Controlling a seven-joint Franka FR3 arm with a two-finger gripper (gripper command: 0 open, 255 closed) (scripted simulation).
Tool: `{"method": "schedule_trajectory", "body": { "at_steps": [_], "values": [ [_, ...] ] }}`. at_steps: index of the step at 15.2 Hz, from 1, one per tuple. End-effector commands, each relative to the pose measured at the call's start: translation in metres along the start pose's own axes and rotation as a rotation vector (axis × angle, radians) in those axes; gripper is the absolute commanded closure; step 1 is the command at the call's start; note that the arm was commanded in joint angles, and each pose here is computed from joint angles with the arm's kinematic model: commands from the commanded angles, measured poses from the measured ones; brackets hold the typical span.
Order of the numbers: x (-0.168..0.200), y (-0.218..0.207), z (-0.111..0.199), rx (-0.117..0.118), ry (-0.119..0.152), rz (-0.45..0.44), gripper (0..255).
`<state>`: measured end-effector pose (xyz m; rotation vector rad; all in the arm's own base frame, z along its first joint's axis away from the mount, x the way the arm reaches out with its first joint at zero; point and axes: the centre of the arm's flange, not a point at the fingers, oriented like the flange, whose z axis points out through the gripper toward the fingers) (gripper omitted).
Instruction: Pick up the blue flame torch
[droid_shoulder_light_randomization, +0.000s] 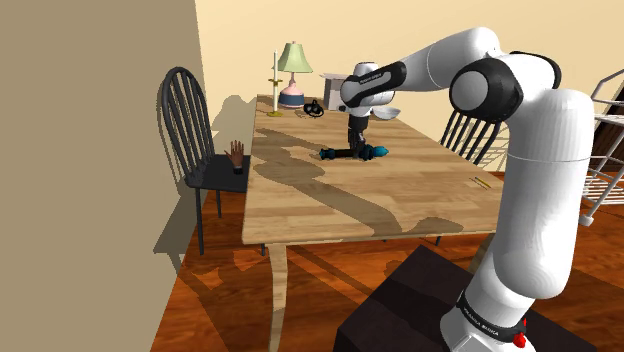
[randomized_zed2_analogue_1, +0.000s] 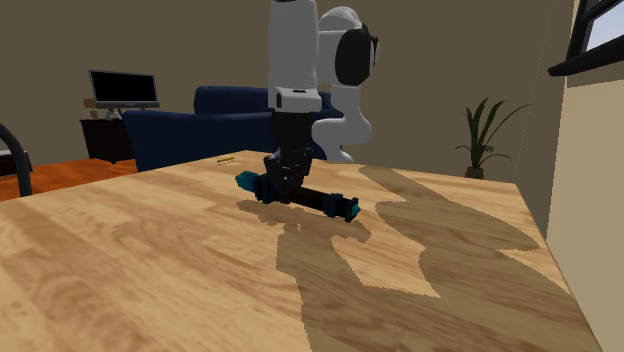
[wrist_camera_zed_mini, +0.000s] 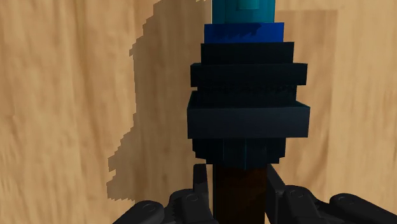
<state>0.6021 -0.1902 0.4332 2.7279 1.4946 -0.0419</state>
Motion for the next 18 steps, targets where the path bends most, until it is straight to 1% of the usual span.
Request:
{"method": "schedule_trajectory", "body": {
  "at_steps": [1, 16, 18],
  "values": [
    [0.0, 0.0, 0.0, 0.0, 0.0, 0.0, 255],
    [-0.003, 0.001, -0.079, 0.0, 0.0, 0.0, 255],
    [-0.003, 0.001, -0.08, 0.0, 0.0, 0.0, 255]
  ]
}}
